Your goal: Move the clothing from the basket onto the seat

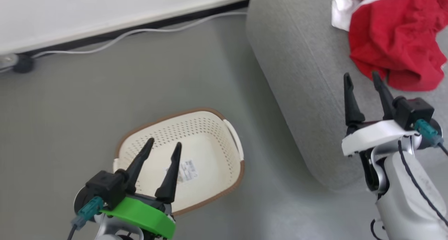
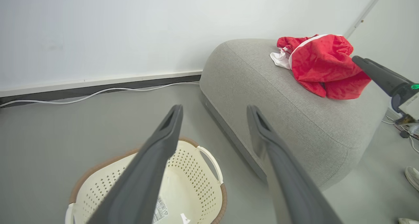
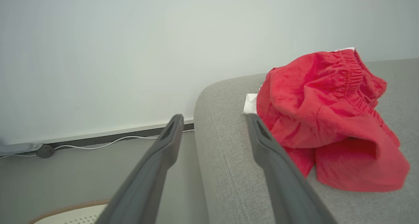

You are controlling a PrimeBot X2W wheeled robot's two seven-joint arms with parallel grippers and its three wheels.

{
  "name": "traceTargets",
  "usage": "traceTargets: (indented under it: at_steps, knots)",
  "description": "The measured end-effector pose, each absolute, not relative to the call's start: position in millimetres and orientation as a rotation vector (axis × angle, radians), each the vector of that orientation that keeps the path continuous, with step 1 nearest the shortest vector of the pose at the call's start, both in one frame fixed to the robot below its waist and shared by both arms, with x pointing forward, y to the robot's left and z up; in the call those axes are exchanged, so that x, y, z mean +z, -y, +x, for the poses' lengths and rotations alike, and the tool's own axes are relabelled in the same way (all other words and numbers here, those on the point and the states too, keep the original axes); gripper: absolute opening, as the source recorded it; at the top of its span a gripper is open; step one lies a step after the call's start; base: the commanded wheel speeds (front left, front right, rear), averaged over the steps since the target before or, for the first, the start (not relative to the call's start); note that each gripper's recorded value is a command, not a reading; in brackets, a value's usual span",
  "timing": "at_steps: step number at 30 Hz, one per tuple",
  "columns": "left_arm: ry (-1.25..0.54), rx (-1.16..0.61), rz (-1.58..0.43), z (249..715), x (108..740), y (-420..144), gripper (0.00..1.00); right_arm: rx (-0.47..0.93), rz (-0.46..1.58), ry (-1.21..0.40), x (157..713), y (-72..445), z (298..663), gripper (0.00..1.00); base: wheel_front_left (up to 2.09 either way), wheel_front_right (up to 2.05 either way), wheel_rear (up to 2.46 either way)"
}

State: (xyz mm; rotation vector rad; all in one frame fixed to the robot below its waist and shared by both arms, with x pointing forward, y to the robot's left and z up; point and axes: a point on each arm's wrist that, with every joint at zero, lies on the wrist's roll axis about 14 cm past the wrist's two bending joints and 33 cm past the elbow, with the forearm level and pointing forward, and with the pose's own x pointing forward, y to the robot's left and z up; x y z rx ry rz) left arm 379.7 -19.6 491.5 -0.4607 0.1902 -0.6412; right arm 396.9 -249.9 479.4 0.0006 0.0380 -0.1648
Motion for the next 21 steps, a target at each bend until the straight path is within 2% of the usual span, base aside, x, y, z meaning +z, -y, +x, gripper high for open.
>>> traceTargets:
  at_steps: [14,21]
  knots:
    - [-0.093,-0.299,-0.348,356,500,-85,1.00,0.029,0.036,-0.048,473,176,370,1.00,0.00,0.00,0.00]
    - [-0.038,-0.152,-0.312,334,508,-137,1.00,0.150,0.047,0.022,496,133,368,1.00,0.00,0.00,0.00]
